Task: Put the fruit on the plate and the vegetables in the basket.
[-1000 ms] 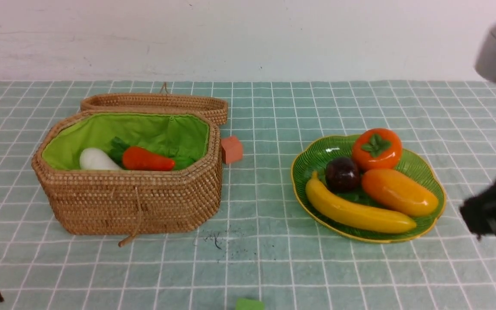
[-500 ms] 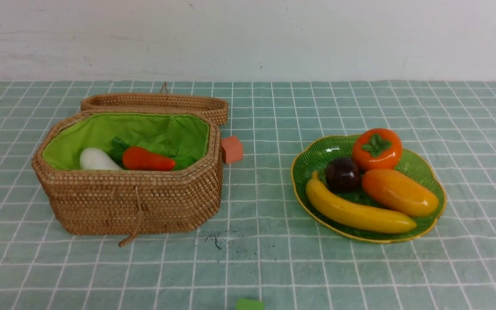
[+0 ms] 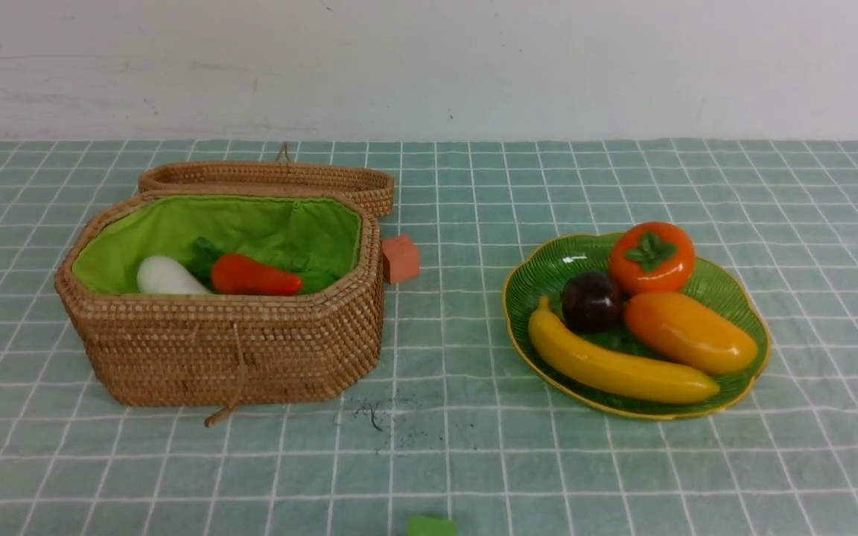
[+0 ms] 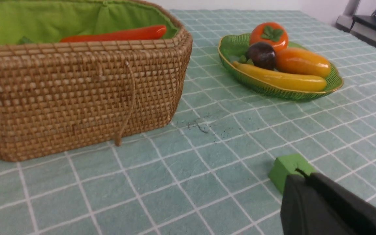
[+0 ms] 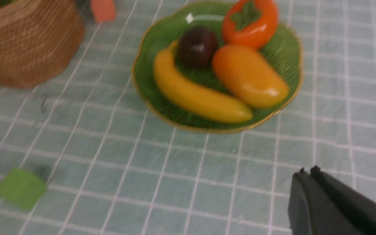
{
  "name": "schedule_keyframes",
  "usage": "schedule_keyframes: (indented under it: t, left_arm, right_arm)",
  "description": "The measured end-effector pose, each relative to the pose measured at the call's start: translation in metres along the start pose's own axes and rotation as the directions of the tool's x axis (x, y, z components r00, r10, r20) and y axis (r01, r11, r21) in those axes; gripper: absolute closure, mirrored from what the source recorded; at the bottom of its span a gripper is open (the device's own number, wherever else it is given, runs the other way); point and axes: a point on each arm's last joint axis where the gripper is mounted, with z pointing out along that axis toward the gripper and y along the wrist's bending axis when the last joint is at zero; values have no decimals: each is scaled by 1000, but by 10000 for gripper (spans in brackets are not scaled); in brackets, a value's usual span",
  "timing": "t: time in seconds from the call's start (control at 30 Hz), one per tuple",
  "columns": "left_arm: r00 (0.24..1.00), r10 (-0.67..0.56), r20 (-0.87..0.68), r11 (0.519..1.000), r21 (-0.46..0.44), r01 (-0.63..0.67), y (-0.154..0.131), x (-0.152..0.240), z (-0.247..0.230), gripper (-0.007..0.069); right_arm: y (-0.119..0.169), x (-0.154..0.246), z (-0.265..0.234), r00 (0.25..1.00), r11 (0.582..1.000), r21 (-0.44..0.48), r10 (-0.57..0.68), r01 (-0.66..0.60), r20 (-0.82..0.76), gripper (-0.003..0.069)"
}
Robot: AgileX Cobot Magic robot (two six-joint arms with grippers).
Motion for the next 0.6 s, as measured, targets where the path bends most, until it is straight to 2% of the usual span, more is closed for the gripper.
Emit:
schedule_keyframes:
  t: [0.03, 0.07, 0.13, 0.17, 0.27, 0.6]
  left_arm:
    - [1000, 0, -15, 1000, -13, 0, 1, 1, 0, 631]
    - [1000, 0, -19, 1000, -16, 0, 1, 2, 0, 631]
    - [999, -1, -47, 999, -41, -1, 4, 4, 0, 628]
    - [999, -1, -47, 999, -45, -1, 4, 4, 0, 628]
    - [997, -2, -76, 998, -65, -2, 6, 7, 0, 627]
    - [996, -3, -86, 997, -74, -3, 7, 8, -1, 620]
  right_arm:
    - [-6, 38, 4, 997, 998, 68, 6, -11, 71, 677]
    - [-7, 41, 4, 998, 997, 73, 5, -10, 63, 677]
    - [-12, 97, 16, 990, 989, 144, 20, -40, 137, 677]
    - [-12, 97, 15, 988, 988, 147, 19, -41, 151, 677]
    - [-15, 131, 27, 990, 984, 171, 34, -58, 138, 677]
    - [-14, 133, 28, 988, 983, 163, 62, -85, 139, 676]
